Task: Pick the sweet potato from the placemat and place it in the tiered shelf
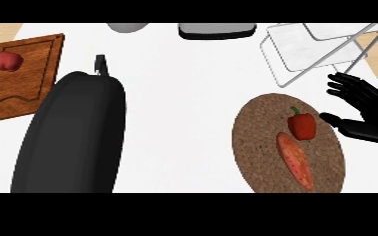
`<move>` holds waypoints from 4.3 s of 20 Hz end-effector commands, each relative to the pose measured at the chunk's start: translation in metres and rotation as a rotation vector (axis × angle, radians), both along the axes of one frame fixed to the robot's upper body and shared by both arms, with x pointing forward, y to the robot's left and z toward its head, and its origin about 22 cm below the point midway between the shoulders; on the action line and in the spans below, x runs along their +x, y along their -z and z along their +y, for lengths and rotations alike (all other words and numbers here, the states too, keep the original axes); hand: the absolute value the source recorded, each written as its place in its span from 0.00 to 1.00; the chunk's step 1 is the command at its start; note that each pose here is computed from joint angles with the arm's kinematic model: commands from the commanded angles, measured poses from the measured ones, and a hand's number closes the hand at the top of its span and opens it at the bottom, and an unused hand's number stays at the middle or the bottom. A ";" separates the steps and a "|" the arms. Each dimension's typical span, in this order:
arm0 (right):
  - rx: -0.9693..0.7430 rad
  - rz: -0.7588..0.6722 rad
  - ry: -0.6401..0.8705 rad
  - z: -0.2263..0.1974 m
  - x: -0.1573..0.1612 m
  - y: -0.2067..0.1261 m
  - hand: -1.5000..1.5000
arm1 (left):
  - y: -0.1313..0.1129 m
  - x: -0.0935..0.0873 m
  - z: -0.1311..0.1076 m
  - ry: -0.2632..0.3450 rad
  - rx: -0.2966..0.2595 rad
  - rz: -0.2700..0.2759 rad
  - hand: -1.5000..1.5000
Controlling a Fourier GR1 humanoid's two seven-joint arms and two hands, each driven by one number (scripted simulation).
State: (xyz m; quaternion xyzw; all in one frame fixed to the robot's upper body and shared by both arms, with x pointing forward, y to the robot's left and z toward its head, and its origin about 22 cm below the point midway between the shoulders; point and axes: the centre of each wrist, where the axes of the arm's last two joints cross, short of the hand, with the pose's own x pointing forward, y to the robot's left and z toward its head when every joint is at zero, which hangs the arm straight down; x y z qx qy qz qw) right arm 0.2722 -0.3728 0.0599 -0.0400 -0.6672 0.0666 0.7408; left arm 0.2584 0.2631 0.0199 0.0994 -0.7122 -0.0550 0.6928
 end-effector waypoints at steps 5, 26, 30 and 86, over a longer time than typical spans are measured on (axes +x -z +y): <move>-0.167 -0.167 0.425 -0.034 -0.046 0.076 0.00 | -0.014 0.018 -0.030 0.126 0.026 -0.003 0.50; -0.476 0.018 -0.231 -0.021 -0.033 -0.072 0.00 | 0.000 0.023 -0.035 0.154 0.019 0.028 0.50; -0.689 0.128 -0.375 -0.005 -0.036 -0.090 0.00 | 0.015 0.016 -0.045 0.163 0.026 0.051 0.50; -0.931 0.268 -0.314 0.104 -0.078 -0.044 0.00 | 0.007 0.021 -0.037 0.162 0.010 0.042 0.50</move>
